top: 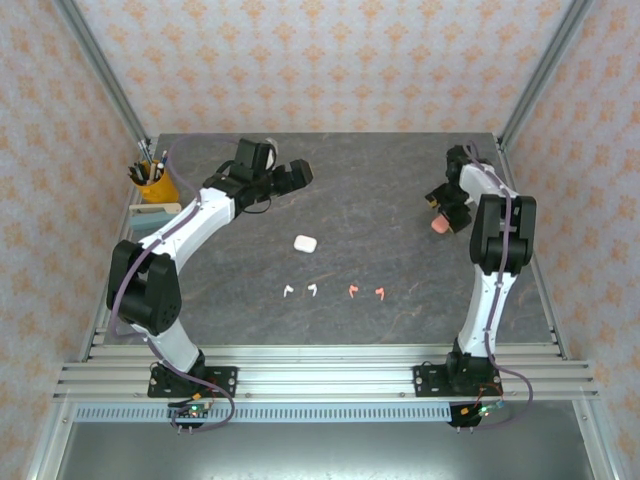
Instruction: Insert the wireless bluetooth earbuds into the charging case
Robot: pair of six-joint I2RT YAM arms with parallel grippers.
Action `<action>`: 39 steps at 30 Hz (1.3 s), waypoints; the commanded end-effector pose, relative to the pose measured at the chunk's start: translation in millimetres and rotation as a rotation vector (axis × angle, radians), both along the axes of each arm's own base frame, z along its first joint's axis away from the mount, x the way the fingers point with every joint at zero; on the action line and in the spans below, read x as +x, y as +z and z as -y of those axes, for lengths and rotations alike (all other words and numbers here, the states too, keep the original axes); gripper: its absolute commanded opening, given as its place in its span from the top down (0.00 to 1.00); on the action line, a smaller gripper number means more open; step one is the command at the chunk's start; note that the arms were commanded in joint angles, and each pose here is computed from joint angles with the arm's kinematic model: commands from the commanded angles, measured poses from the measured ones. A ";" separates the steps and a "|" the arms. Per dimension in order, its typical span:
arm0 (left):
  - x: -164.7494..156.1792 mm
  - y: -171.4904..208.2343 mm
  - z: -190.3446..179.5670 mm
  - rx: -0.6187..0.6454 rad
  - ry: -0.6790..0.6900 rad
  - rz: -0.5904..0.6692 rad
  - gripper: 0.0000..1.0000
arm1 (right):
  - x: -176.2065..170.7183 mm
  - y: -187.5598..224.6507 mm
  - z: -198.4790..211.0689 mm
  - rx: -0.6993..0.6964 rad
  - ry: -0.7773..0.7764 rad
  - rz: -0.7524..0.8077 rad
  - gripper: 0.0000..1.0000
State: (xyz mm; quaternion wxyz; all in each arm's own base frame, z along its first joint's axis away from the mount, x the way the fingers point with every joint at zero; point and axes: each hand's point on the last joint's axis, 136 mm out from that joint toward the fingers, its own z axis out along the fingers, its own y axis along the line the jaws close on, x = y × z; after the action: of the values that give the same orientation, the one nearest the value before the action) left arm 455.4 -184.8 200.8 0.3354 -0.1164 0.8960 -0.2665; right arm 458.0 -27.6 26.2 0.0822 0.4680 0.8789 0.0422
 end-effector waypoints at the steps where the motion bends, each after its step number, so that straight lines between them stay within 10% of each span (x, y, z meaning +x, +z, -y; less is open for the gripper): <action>1: 2.6 3.9 11.4 -0.003 -0.024 0.006 0.00 | 34.6 -1.7 -42.6 0.080 0.134 0.098 0.18; 16: -5.6 7.3 20.6 0.007 -0.029 0.005 0.00 | 40.5 19.4 -191.6 0.154 0.474 0.144 0.20; 39: -12.6 20.5 12.5 0.059 -0.028 0.020 0.00 | 116.1 31.0 -191.6 0.139 0.479 0.254 0.22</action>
State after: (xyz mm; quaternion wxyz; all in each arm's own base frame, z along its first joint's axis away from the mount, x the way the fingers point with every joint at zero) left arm 445.2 -200.8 195.5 0.3197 -0.1031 0.9076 -0.2519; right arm 580.9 157.2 69.0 0.1722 0.2496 0.9365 0.1760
